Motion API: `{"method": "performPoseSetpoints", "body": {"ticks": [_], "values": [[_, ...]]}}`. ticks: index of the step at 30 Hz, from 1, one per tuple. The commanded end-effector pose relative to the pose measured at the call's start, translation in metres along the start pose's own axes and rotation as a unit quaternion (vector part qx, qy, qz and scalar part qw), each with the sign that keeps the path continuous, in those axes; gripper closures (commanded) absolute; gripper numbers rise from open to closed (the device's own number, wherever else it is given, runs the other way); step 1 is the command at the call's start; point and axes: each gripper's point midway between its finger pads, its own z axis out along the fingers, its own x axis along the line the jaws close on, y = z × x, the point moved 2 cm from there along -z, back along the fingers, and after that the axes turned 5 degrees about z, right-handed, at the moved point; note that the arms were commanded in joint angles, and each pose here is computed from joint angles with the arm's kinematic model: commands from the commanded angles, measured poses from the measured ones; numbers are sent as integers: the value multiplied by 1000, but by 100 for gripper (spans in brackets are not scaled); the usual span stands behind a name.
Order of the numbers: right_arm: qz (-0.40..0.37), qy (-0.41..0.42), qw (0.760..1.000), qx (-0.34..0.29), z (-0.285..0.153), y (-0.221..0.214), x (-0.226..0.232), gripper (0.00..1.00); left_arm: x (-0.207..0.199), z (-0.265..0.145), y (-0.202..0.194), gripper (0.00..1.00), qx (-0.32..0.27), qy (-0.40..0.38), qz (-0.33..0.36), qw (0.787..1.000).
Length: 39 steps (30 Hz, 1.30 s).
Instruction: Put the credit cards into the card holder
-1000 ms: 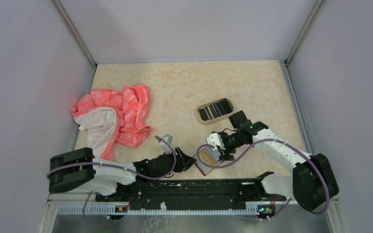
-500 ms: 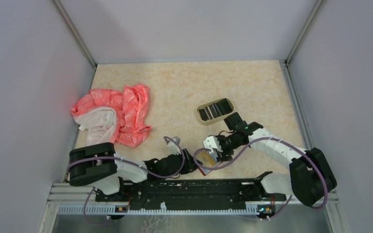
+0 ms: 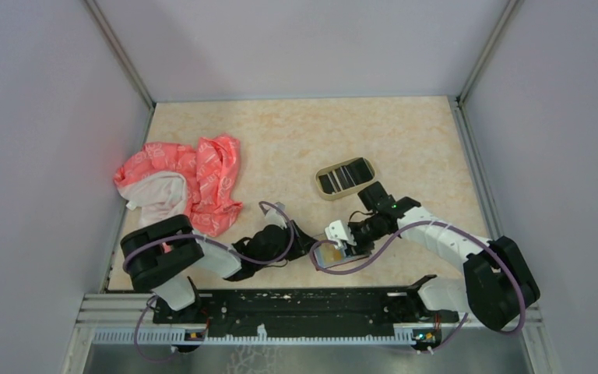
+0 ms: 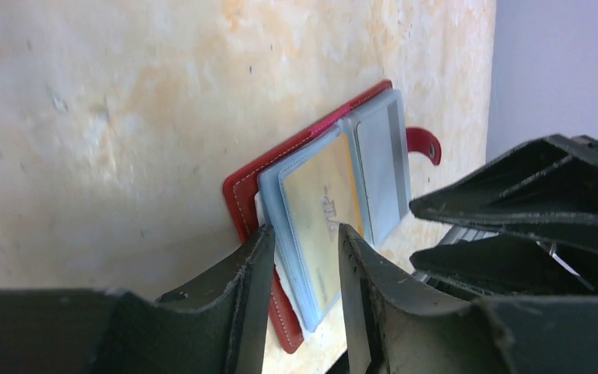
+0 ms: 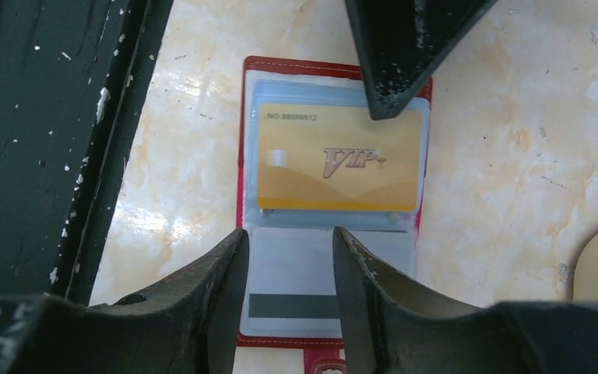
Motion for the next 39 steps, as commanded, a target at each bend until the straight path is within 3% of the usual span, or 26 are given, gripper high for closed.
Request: {"method": "performPoseSetpoints", "body": {"ticks": [1,7,11,15,21,25,35,39], "values": [[-12,-9,1000,-20,1,12,-6,60,-5,11,14,57,5,-19,44,999],[22,-41,999,-16,5,9,-21,85,-16,9,33,52,-2,-27,106,994],[47,-53,997,-15,10,9,-28,92,-16,-6,32,50,10,-33,131,991],[56,-44,997,1,19,4,-27,94,-16,-21,25,51,16,-66,125,990],[63,-42,997,27,28,-3,-29,95,-19,-27,15,74,29,-105,108,988],[67,-34,996,41,32,-8,-26,96,-17,-21,11,78,40,-102,109,988],[75,-22,995,66,36,-17,-24,97,-15,-17,9,79,48,-91,123,987],[79,-18,994,71,36,-19,-23,97,-23,-17,9,66,53,-107,119,986]]}}
